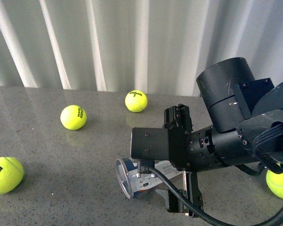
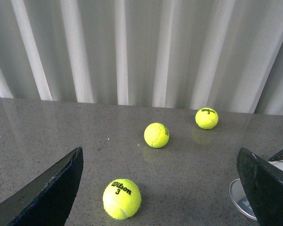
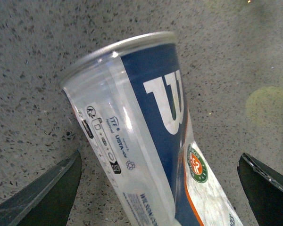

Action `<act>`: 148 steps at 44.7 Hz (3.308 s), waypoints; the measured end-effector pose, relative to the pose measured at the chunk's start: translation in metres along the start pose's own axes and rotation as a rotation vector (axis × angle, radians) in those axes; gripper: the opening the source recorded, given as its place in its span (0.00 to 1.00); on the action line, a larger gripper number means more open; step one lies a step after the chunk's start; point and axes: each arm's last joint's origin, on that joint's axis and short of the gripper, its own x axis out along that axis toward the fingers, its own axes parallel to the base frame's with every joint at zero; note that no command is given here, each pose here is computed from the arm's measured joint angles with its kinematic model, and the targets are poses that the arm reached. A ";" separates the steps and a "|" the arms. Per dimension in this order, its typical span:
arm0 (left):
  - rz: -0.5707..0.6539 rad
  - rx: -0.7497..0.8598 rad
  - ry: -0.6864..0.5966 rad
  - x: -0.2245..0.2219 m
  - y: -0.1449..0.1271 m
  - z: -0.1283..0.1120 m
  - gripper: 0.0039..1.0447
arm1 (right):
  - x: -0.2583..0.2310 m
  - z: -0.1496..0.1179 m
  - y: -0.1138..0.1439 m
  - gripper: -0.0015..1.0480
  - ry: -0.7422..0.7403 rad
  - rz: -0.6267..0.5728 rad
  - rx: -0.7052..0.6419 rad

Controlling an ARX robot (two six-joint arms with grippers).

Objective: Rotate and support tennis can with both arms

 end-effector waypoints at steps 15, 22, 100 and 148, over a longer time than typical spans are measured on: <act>0.000 0.000 0.000 0.000 0.000 0.000 0.94 | -0.079 0.032 -0.023 0.93 -0.210 -0.260 0.394; 0.000 0.000 0.000 0.000 0.000 0.000 0.94 | -0.125 0.027 -0.023 0.93 -0.236 -0.497 0.760; 0.000 0.000 -0.002 0.000 0.000 0.000 0.94 | -0.238 -0.028 0.142 0.03 -0.354 -1.159 1.042; 0.000 0.000 -0.003 0.000 0.000 0.000 0.94 | -0.250 -0.020 0.169 0.03 -0.356 -1.158 1.040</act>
